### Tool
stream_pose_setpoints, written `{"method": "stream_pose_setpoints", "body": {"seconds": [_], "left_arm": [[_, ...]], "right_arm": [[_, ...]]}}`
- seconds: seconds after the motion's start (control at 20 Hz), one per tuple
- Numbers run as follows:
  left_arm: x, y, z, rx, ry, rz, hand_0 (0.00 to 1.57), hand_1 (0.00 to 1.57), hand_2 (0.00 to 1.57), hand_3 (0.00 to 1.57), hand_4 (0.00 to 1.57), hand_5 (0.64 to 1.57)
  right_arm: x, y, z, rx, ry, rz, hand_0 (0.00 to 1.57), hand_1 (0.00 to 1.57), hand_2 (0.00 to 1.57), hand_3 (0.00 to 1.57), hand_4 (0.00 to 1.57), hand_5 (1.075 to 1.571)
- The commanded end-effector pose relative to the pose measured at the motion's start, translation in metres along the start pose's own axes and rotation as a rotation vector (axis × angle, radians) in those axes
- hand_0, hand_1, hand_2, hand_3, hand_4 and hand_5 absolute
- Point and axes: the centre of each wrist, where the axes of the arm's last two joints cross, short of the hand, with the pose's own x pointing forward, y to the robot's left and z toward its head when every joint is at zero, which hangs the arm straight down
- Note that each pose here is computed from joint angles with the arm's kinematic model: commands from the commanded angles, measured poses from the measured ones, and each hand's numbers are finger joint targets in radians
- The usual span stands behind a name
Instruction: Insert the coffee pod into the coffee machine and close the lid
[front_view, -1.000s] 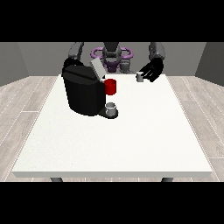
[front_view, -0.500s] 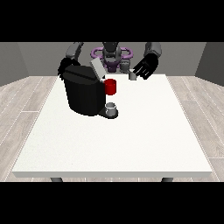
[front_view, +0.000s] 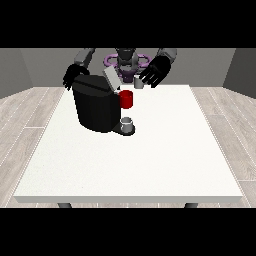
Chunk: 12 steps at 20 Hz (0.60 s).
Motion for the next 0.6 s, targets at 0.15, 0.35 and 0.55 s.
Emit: {"method": "stream_pose_setpoints", "body": {"seconds": [0.15,0.35,0.55], "left_arm": [[0.016,0.021,-0.008,0.060,-0.043,-0.011,1.28,1.28,1.33,1.26,0.52,1.571],[0.005,0.012,-0.006,0.068,-0.005,-0.016,1.26,1.26,1.30,1.24,0.49,1.571],[0.025,-0.013,-0.013,-0.004,-0.037,-0.012,1.31,1.31,1.33,1.23,0.49,1.571]], "right_arm": [[0.023,0.001,-0.009,-0.011,-0.068,0.017,0.00,0.00,0.00,0.00,0.52,1.571],[0.017,0.008,0.003,-0.001,-0.059,0.010,0.00,0.00,0.00,0.00,0.53,1.571],[0.005,-0.002,0.000,-0.057,-0.025,0.009,0.00,0.00,0.00,0.00,0.48,1.571]]}}
